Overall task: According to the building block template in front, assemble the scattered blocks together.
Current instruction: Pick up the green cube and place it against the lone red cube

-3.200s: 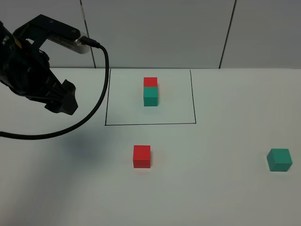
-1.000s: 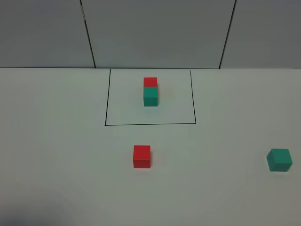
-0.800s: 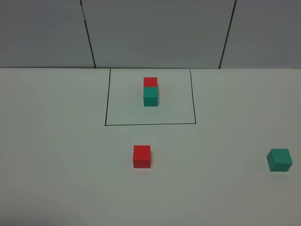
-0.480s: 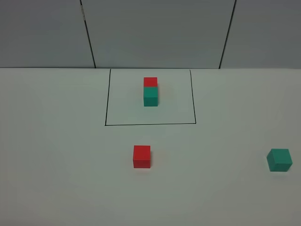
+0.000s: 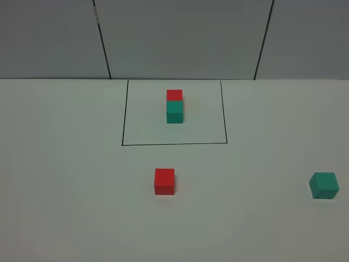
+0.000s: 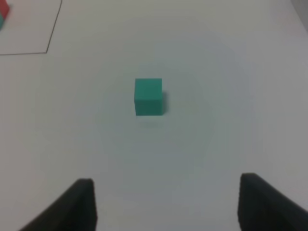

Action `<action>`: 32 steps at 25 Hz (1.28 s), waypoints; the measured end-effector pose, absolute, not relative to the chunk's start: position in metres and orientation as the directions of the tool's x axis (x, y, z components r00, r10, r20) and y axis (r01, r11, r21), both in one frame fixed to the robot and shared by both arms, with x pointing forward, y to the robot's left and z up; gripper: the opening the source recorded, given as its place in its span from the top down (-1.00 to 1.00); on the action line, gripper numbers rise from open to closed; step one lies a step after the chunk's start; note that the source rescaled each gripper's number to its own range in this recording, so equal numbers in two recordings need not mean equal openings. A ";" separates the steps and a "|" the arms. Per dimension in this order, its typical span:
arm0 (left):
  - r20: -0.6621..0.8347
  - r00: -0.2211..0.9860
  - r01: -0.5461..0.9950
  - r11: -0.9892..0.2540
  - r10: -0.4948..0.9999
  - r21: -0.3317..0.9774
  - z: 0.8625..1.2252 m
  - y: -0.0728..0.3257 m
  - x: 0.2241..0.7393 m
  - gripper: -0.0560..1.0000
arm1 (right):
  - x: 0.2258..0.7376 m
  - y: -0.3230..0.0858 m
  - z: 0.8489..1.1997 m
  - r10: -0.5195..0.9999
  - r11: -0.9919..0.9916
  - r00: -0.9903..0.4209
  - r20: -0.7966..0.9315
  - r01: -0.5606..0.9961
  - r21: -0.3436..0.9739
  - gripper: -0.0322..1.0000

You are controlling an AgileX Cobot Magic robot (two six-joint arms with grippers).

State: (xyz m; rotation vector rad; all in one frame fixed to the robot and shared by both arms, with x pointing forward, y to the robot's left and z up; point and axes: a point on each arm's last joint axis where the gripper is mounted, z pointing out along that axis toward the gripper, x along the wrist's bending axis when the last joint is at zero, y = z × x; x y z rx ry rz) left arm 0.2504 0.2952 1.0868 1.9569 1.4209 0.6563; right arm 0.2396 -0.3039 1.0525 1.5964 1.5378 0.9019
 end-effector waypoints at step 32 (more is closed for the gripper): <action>-0.077 0.193 0.629 -0.063 0.978 0.775 1.046 0.289 0.240 -0.68 | 0.240 -0.304 1.052 0.999 -0.017 0.038 -0.002 0.486 0.874 -0.20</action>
